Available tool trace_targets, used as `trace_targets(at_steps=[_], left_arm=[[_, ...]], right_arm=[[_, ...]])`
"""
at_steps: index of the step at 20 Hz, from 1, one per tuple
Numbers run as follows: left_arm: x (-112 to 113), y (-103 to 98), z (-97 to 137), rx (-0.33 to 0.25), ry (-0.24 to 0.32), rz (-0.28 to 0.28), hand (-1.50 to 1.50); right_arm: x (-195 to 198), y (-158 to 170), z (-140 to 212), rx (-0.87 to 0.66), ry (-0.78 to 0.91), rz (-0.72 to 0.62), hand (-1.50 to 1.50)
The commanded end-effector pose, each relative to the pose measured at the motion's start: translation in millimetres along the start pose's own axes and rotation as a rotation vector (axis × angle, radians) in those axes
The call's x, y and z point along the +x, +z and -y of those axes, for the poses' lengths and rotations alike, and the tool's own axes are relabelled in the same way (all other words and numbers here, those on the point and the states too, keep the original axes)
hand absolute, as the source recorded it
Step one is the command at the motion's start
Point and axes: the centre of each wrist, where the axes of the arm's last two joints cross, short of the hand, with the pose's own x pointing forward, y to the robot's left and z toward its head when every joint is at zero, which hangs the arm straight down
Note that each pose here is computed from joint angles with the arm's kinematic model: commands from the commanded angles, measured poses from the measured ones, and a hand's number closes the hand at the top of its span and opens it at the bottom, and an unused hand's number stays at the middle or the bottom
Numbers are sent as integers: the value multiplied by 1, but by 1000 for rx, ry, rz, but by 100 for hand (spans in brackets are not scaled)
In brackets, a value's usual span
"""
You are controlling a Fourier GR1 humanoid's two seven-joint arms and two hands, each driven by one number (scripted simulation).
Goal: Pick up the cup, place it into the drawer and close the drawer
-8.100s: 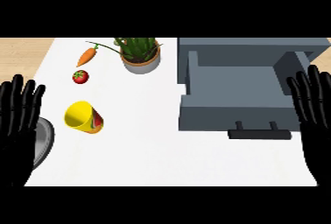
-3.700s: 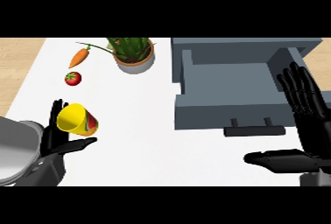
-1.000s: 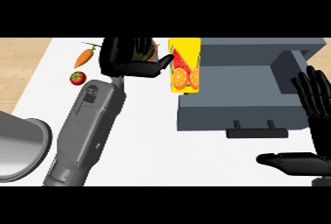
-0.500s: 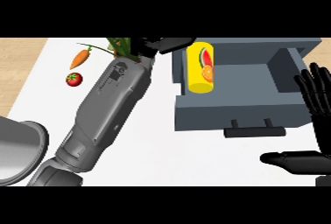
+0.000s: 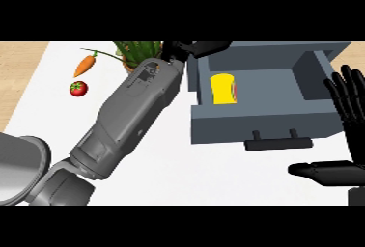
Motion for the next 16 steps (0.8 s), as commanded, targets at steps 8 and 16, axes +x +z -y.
trace_targets(at_steps=[8,16], left_arm=[[-24,11,13,-13,-145,-101,150],[-32,20,24,-80,-260,-183,-150]], right_arm=[[-13,-8,-6,48,1,13,-150],[-4,-4,-16,50,-17,15,-150]])
